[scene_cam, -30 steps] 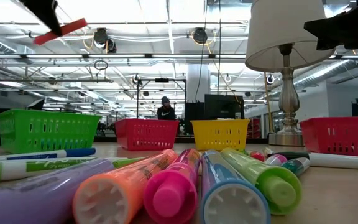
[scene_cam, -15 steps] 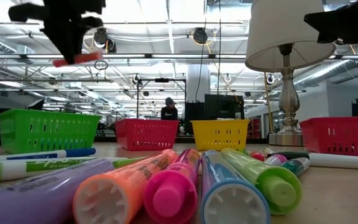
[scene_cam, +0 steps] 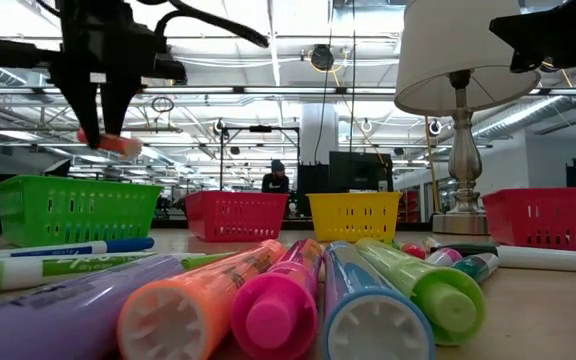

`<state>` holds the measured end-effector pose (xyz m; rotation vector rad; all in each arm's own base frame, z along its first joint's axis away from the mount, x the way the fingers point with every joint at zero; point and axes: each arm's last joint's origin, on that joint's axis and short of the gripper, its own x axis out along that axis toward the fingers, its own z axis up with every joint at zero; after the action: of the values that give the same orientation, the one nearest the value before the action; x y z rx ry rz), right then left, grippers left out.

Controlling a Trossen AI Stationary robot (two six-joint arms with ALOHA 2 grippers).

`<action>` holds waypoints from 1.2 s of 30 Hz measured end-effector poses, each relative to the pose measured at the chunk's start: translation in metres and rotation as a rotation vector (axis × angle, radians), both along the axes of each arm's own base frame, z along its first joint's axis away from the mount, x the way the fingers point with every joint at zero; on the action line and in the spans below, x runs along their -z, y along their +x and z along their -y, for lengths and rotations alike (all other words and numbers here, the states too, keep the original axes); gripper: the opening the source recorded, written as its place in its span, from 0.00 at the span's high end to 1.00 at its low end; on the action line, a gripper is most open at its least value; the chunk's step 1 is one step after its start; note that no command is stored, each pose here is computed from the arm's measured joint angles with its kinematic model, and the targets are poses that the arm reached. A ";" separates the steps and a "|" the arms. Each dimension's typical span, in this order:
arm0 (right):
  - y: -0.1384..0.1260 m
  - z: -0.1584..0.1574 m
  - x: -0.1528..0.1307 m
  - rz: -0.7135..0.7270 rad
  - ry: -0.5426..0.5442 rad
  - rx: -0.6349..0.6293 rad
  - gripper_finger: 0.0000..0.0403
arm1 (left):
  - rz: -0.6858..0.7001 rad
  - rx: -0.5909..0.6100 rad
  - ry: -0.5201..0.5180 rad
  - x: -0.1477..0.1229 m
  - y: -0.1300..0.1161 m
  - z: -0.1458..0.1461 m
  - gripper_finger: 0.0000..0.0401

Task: Pick & Place Markers
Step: Put the left orange highlighter into the green bin

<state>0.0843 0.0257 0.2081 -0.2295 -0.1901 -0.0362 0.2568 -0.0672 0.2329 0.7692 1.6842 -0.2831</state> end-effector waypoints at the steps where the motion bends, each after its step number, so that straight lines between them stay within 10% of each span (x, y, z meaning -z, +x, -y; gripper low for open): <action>1: 0.000 0.000 0.000 0.000 0.006 -0.001 1.00 | -0.013 0.009 0.001 0.003 0.001 0.003 0.87; 36: 0.000 0.000 -0.002 0.020 0.057 -0.014 1.00 | -0.097 -0.360 -0.388 0.050 0.003 -0.003 0.87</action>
<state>0.0840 0.0257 0.2101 -0.1713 -0.2107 -0.0304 0.2595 -0.0638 0.1825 0.1622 1.7509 -0.3832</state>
